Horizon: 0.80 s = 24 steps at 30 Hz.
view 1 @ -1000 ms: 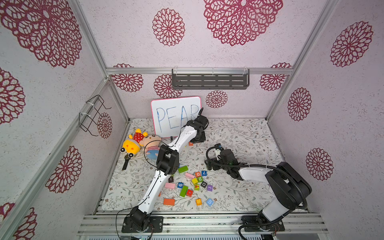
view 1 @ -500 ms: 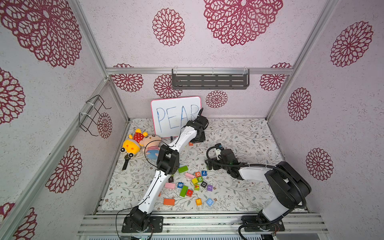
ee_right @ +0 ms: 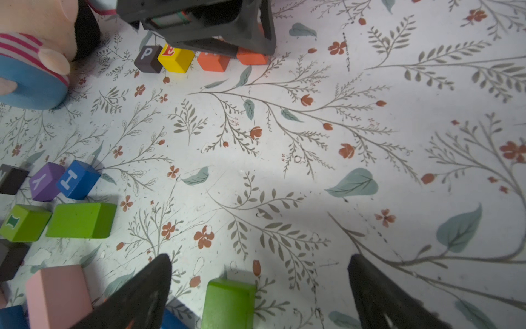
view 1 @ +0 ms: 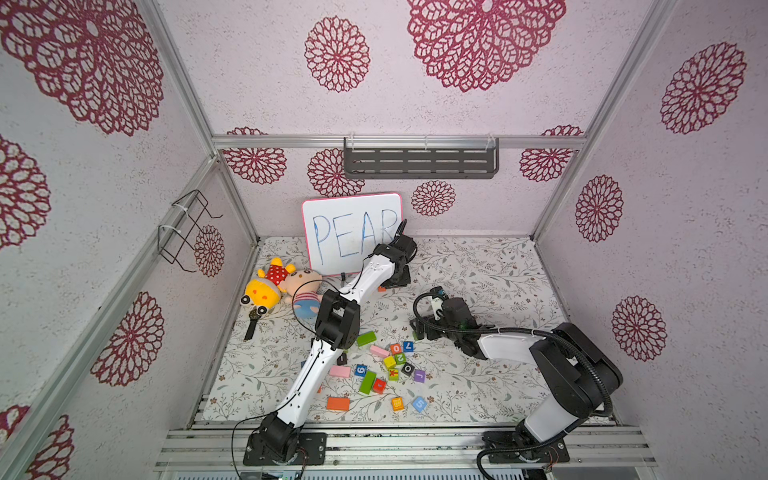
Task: Spell the uppercase word “pear” with letter blocks
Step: Place the letter block at the center of the board.
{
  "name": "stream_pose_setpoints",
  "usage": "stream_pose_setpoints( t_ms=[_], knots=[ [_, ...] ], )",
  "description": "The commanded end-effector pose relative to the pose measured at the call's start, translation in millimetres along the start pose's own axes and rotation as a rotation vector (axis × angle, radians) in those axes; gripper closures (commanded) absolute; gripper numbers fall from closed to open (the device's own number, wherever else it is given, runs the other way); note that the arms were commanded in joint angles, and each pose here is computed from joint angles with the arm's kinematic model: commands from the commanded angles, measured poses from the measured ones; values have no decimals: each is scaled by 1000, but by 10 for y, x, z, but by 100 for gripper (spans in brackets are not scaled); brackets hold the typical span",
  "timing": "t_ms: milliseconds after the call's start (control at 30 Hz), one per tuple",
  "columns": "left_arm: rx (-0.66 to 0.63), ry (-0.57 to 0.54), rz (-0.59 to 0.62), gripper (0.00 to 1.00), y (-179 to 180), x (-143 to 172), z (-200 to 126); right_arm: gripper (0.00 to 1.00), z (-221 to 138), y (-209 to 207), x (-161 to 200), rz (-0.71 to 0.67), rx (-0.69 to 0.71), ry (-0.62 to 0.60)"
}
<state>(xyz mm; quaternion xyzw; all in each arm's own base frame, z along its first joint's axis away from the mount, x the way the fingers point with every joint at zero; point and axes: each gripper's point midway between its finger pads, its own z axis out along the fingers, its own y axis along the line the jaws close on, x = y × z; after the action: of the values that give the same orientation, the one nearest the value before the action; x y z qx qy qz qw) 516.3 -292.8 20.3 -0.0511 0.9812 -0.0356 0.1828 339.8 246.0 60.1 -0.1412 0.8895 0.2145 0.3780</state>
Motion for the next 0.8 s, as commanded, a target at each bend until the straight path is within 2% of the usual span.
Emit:
stream_pose_setpoints(
  t_ms=[0, 300, 767],
  knots=[
    [-26, -15, 11, 94, 39, -25, 56, 1, -32, 37, -152, 13, -18, -47],
    [-27, -12, 10, 87, 32, -5, 108, 1, -53, 35, -160, 13, -19, -50],
    [-8, -17, 2, 68, -8, -23, 81, 1, -63, 34, -165, 15, -19, -52]
  ],
)
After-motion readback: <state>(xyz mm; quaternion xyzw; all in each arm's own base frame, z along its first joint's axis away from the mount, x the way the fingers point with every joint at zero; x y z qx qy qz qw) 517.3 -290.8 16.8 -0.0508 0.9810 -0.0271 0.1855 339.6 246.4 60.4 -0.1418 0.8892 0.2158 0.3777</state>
